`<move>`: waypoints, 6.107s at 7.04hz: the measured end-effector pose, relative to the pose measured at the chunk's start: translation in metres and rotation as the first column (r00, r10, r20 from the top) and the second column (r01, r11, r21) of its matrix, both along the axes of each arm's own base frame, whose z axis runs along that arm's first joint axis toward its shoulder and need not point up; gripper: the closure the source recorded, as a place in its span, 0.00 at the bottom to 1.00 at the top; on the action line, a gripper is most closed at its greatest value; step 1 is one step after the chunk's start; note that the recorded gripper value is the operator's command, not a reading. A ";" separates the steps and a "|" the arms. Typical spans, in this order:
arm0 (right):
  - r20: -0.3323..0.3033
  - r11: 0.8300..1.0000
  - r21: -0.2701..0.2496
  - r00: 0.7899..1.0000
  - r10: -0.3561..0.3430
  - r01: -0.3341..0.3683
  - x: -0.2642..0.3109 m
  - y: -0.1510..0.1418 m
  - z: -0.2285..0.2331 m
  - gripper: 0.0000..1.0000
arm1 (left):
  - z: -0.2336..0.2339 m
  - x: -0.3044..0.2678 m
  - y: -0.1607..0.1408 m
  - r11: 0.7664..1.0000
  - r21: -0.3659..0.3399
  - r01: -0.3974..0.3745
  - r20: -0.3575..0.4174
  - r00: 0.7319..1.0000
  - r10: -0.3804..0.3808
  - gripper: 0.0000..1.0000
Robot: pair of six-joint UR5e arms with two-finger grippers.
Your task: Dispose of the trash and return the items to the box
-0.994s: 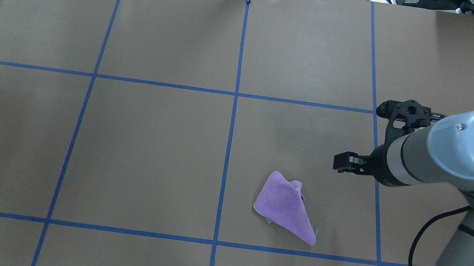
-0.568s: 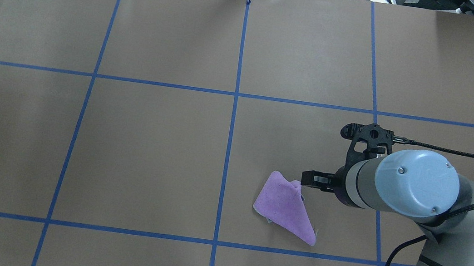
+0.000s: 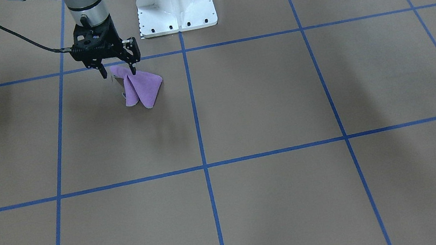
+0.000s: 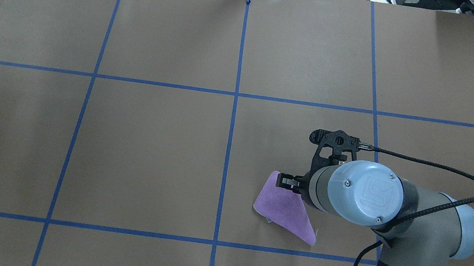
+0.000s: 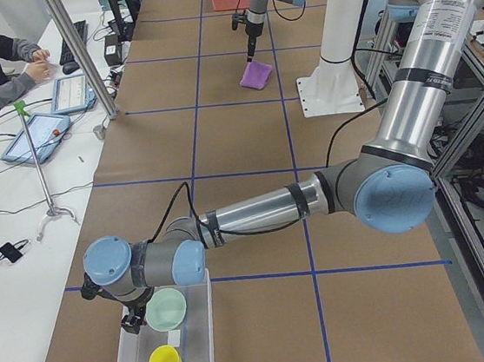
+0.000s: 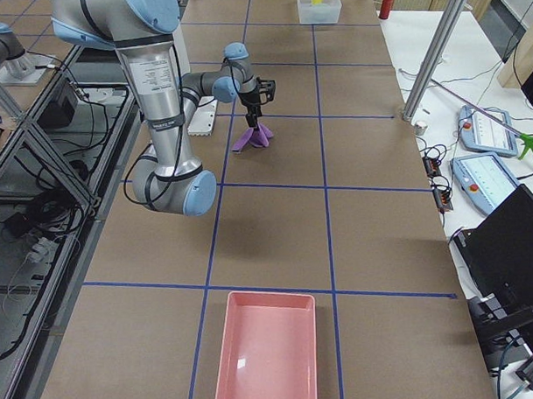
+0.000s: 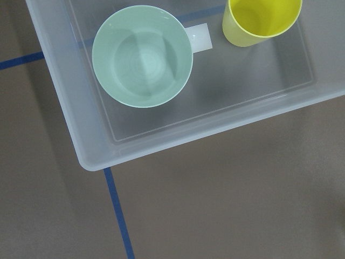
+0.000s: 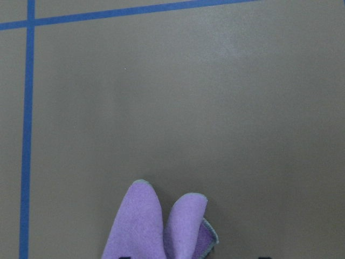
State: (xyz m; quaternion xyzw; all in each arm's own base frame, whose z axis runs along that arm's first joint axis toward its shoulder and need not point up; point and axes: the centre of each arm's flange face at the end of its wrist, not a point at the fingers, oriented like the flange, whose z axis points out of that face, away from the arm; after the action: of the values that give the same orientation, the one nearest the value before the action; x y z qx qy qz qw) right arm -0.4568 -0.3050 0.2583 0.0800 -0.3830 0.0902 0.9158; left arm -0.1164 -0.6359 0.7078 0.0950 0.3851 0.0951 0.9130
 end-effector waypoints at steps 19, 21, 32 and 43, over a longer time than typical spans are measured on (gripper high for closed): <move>-0.116 0.967 0.029 0.962 -0.248 0.252 0.444 -0.211 0.123 1.00 | -0.105 0.036 0.170 0.964 -0.254 0.083 -0.001 0.996 -0.086 0.01; -0.114 0.943 0.052 0.940 -0.322 0.329 0.563 -0.221 0.229 1.00 | -0.109 0.043 0.167 0.966 -0.247 0.071 -0.003 0.997 -0.074 0.01; -0.050 0.949 0.024 0.948 -0.314 0.315 0.574 -0.163 0.458 0.00 | -0.120 0.051 0.165 0.971 -0.231 0.058 -0.009 0.998 -0.062 0.01; -0.023 0.981 0.049 0.983 -0.185 0.186 0.514 -0.163 0.381 0.00 | -0.110 0.049 0.166 0.979 -0.198 0.052 -0.012 0.998 -0.055 0.01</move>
State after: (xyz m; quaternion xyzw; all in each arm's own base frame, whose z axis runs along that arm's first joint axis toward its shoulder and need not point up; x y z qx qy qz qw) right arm 0.0572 -0.4678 0.6388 0.0681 -0.3823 -0.0059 0.9215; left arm -0.0669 -0.4694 0.5983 0.0149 0.3979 0.0310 0.9168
